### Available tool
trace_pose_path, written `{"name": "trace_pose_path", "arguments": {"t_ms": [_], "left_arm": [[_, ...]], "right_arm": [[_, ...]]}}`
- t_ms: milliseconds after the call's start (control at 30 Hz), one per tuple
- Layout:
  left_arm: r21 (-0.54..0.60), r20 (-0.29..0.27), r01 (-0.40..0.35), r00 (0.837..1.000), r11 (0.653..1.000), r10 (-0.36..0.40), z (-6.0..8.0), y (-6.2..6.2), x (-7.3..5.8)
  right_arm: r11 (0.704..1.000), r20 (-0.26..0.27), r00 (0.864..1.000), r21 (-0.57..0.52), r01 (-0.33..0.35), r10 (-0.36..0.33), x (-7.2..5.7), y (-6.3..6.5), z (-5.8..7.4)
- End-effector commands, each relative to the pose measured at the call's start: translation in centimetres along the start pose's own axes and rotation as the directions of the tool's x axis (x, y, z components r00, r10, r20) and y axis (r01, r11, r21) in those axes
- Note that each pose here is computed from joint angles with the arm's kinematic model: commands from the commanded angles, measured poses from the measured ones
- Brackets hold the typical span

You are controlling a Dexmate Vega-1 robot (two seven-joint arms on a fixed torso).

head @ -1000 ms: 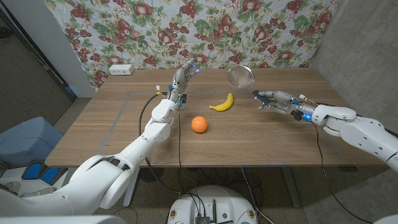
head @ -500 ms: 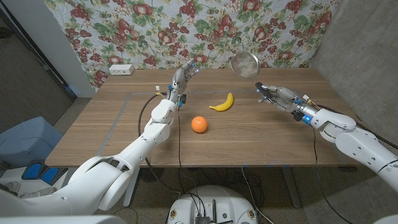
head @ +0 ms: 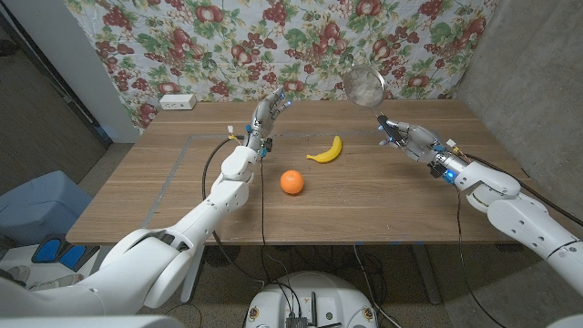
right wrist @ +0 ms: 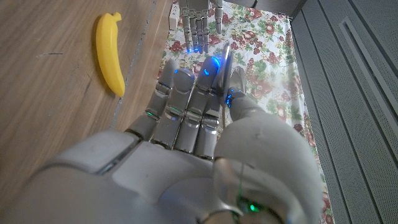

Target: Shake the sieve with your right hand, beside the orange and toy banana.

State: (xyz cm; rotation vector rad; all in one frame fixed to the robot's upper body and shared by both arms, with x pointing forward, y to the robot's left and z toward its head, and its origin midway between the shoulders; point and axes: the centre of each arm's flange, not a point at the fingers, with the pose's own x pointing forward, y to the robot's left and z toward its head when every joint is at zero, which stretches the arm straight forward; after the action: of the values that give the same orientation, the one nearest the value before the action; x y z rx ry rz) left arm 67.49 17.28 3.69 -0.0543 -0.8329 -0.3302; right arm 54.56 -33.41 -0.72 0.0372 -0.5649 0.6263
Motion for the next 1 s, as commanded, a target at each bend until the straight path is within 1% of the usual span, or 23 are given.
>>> {"name": "trace_pose_path", "arguments": {"t_ms": [33,133,233,433,533,600,767,900,1000], "left_arm": [[-0.005,0.017,-0.042,0.999,0.999,0.042,0.06,0.23,0.03],[-0.009,0.039,-0.070,0.997,0.998,0.070,-0.01,0.23,-0.05],[-0.005,0.065,-0.114,0.991,0.993,0.114,0.00,0.20,-0.21],[-0.011,0.067,-0.126,0.990,0.992,0.127,-0.14,0.17,-0.16],[-0.012,0.060,-0.122,0.991,0.992,0.123,-0.19,0.17,-0.11],[-0.014,0.053,-0.117,0.992,0.993,0.118,-0.23,0.18,-0.05],[-0.014,0.043,-0.112,0.993,0.994,0.113,-0.22,0.17,0.05],[-0.015,0.026,-0.092,0.995,0.996,0.092,-0.21,0.10,0.21],[-0.015,0.019,-0.083,0.996,0.996,0.083,-0.23,0.04,0.29]], "right_arm": [[1.000,-0.018,1.000,-0.017,0.014,-0.014,0.16,-0.05,0.18],[0.998,-0.044,0.998,-0.038,0.040,-0.041,0.16,-0.05,0.23],[0.996,-0.075,0.995,-0.055,0.063,-0.067,0.17,-0.06,0.19],[0.989,-0.140,0.983,-0.100,0.109,-0.122,0.14,-0.06,0.09],[0.980,-0.177,0.970,-0.131,0.147,-0.169,0.02,-0.05,0.06],[0.978,-0.202,0.963,-0.141,0.153,-0.179,-0.02,-0.11,0.02],[0.972,-0.246,0.947,-0.158,0.172,-0.208,-0.29,-0.12,-0.21],[0.969,-0.292,0.931,-0.172,0.176,-0.221,-0.56,-0.10,-0.38],[0.965,-0.316,0.917,-0.179,0.192,-0.242,-0.77,-0.14,-0.52]]}}
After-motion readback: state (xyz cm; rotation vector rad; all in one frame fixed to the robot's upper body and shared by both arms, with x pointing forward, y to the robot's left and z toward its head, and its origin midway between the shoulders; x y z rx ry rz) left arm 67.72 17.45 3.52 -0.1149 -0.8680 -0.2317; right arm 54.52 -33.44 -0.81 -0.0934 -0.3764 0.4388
